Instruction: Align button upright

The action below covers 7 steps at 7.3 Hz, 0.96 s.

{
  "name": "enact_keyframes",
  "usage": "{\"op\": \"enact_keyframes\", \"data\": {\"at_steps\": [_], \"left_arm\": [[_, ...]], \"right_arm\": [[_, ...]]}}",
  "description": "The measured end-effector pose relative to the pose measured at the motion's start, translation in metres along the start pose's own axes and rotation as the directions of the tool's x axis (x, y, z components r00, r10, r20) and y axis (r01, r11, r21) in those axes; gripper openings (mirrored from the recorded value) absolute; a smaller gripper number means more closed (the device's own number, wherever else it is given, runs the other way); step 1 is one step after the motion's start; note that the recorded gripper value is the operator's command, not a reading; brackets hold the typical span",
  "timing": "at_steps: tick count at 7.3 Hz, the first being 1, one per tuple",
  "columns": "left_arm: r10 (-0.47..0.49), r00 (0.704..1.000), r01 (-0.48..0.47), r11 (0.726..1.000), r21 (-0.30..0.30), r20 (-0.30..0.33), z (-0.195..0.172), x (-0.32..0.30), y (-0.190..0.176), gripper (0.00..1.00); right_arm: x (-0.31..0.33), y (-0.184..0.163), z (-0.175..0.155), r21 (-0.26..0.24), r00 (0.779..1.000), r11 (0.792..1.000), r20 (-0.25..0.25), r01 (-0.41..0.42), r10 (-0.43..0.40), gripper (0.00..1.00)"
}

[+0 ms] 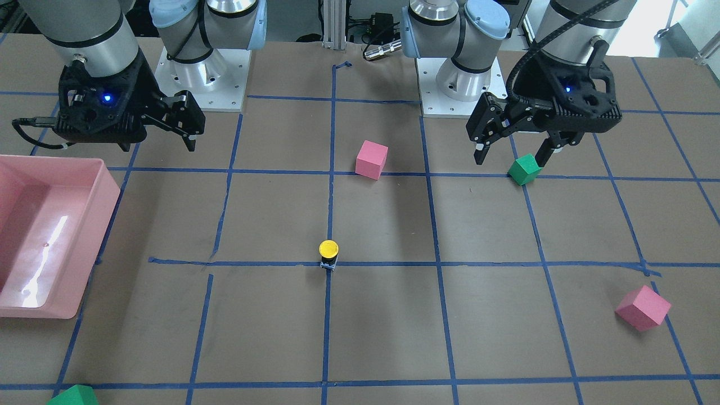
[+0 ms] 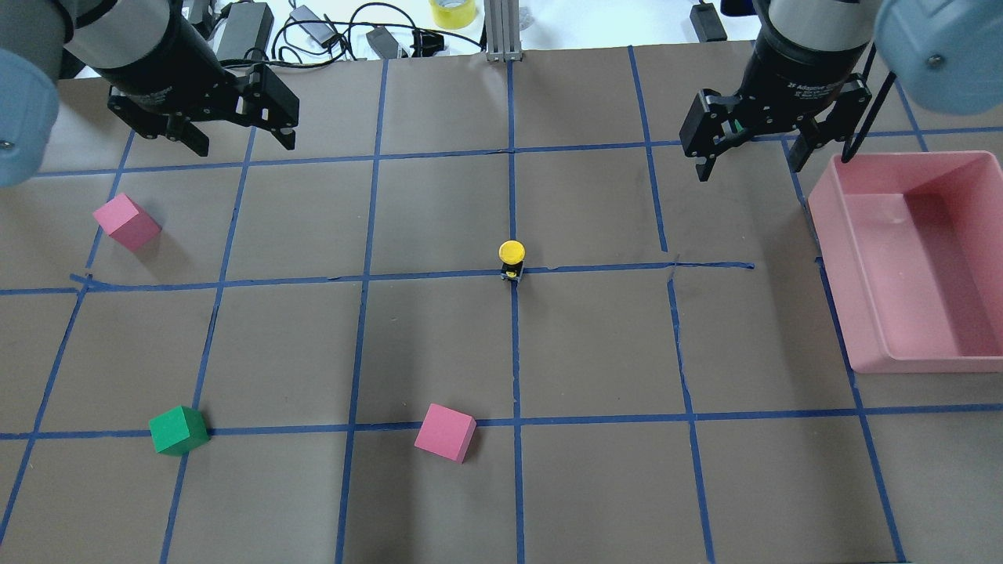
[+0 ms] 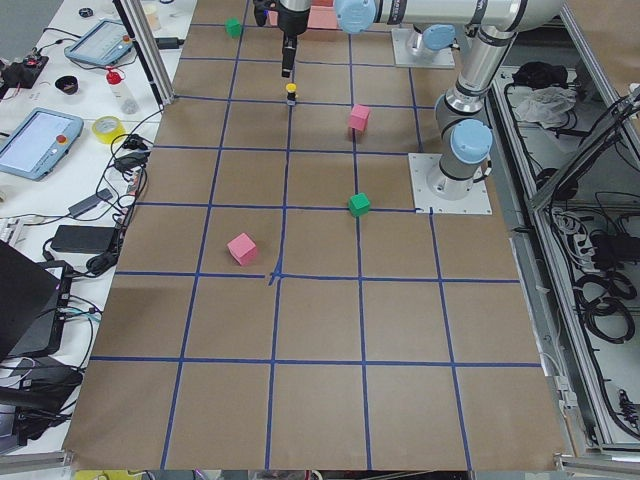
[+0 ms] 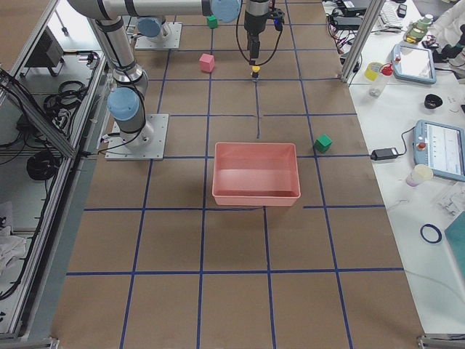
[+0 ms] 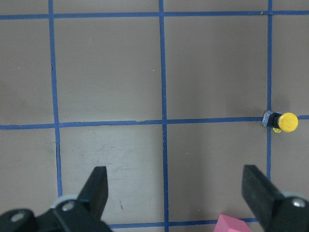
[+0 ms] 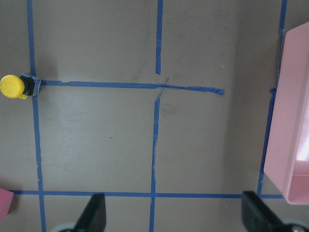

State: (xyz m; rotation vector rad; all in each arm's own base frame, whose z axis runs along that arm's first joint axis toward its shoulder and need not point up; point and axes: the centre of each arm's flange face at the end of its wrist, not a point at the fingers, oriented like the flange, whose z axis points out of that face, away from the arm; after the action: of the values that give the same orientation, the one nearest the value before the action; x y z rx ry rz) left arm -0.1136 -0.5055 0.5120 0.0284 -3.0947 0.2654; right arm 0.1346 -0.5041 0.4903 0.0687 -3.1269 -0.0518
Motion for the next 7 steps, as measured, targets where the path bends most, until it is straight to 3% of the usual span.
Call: {"op": "enact_keyframes", "data": {"at_steps": [2,4,7], "left_arm": [[0.003,1.0,-0.003,1.0,0.003,-0.001,-0.002,0.012,0.004,1.0],[0.004,1.0,-0.004,1.0,0.005,0.02,-0.013,0.017,0.005,1.0],[-0.021,0.999,0.022,0.999,-0.043,0.036,-0.015,0.022,0.015,1.0]], "right_arm": [[-0.008,0.0,-0.001,0.007,0.999,1.0,0.05,0.004,-0.004,1.0],[-0.009,0.0,0.0,0.006,0.998,1.0,0.06,0.01,-0.01,1.0],[-0.009,-0.001,0.001,0.005,0.998,1.0,0.064,0.012,-0.012,1.0]]}}
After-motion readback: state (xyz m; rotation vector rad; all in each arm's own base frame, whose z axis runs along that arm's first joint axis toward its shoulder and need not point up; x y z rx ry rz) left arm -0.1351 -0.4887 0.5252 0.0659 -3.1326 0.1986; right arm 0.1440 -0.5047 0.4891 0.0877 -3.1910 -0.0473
